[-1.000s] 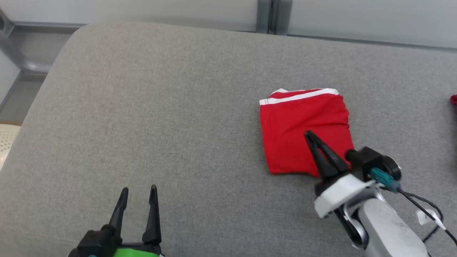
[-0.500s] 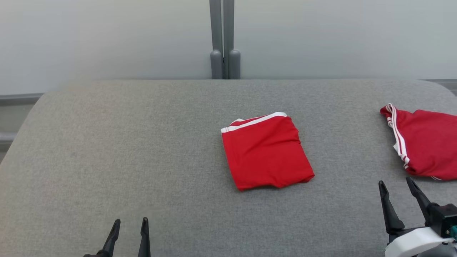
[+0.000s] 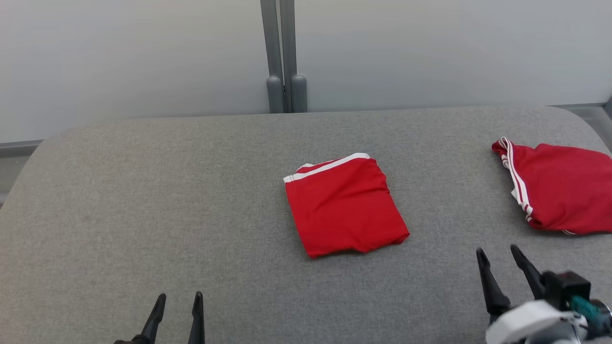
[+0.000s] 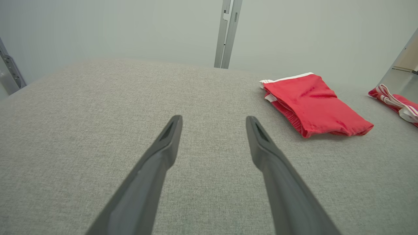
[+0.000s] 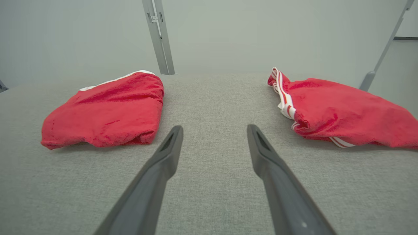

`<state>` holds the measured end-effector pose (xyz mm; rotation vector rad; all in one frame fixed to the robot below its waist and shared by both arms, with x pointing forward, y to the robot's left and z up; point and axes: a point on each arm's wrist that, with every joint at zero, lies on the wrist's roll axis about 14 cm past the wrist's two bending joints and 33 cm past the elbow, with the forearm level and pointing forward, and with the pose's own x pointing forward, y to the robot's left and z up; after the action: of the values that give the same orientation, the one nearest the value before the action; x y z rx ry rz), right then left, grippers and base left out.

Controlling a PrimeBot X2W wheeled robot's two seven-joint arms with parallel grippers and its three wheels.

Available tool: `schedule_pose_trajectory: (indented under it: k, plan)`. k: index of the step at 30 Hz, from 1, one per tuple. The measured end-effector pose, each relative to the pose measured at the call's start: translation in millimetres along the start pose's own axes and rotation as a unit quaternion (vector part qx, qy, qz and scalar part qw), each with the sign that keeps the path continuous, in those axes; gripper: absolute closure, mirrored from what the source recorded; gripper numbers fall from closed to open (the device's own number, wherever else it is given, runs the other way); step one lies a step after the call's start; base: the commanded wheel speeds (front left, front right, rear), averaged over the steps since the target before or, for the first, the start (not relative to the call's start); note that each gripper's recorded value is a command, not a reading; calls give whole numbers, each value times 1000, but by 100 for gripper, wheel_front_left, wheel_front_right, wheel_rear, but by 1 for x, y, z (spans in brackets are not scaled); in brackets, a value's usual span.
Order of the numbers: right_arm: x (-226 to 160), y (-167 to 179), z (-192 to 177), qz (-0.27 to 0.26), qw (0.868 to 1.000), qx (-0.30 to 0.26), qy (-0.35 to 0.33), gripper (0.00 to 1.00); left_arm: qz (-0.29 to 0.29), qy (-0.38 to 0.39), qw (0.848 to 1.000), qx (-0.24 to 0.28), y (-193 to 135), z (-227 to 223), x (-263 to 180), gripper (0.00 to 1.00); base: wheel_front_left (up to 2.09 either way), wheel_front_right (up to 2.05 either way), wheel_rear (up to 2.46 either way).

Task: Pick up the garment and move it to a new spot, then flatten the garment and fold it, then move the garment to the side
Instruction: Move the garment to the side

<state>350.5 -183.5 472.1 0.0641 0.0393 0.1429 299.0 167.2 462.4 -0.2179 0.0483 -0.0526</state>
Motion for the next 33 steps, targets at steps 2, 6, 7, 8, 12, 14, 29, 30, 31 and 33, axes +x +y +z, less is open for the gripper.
schedule_pose_trajectory:
  k: [2,6,7,8,12,14,29,30,31,33]
  plan:
    - [23,14,16,23,999,21,-17,0,1,4,1000,-1,1,-2,1,0,0,0,0]
    - [65,44,17,83,992,44,79,0,4,18,1000,-16,0,-11,2,0,0,0,0]
    - [70,50,11,99,988,35,113,0,3,19,1000,-17,0,-11,5,0,0,0,0]
    - [78,54,9,111,983,25,143,0,-1,18,1000,-18,-2,-10,10,0,0,0,0]
    - [108,57,0,125,964,16,233,0,-3,24,999,-27,-5,-13,20,0,0,0,0]
    - [121,63,-7,126,956,29,262,0,9,24,999,-35,1,-13,22,0,0,0,0]
    - [171,127,-83,157,913,92,365,100,102,39,993,-40,47,-20,10,0,0,0,0]
    - [176,132,-81,162,915,99,356,100,106,38,993,-39,49,-19,11,0,0,0,0]
    - [179,134,-79,163,916,109,351,100,108,37,993,-39,50,-18,13,0,0,0,0]
    - [185,131,-73,162,920,117,337,100,107,35,993,-39,51,-17,17,0,0,0,0]
